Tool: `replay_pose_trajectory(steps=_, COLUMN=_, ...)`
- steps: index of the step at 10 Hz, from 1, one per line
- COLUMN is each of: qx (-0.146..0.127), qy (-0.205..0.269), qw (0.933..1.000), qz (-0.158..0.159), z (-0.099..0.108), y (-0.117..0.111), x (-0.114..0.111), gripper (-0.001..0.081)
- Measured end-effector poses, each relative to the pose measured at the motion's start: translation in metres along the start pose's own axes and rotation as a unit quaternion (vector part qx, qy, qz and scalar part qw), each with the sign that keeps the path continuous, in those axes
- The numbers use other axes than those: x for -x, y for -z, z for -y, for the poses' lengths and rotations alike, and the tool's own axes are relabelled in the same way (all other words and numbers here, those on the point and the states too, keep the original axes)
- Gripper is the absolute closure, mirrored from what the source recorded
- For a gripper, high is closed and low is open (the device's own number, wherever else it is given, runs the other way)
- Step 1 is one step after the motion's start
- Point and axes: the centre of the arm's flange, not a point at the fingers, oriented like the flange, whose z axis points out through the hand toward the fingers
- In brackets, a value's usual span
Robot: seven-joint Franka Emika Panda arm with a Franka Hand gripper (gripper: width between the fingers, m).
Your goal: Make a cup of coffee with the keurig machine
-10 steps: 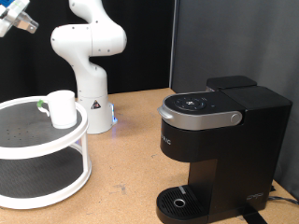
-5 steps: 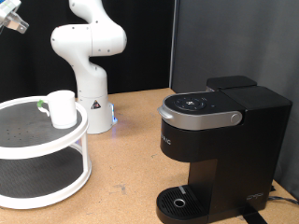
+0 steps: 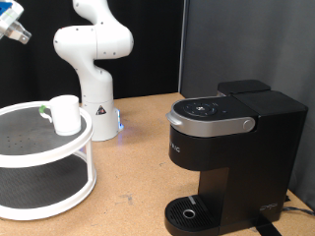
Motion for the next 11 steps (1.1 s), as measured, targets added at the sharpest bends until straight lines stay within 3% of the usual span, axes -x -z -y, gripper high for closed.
replay_pose_trajectory(steps=6, qx=0.015, qy=0.009, qw=0.9999, qz=0.001, z=-0.034, y=-0.026, x=0.013, gripper=0.0805)
replay_pose_trajectory(steps=11, qx=0.021, qy=-0.003, qw=0.9995, qz=0.024, z=-0.062, y=-0.054, x=0.024, gripper=0.0805)
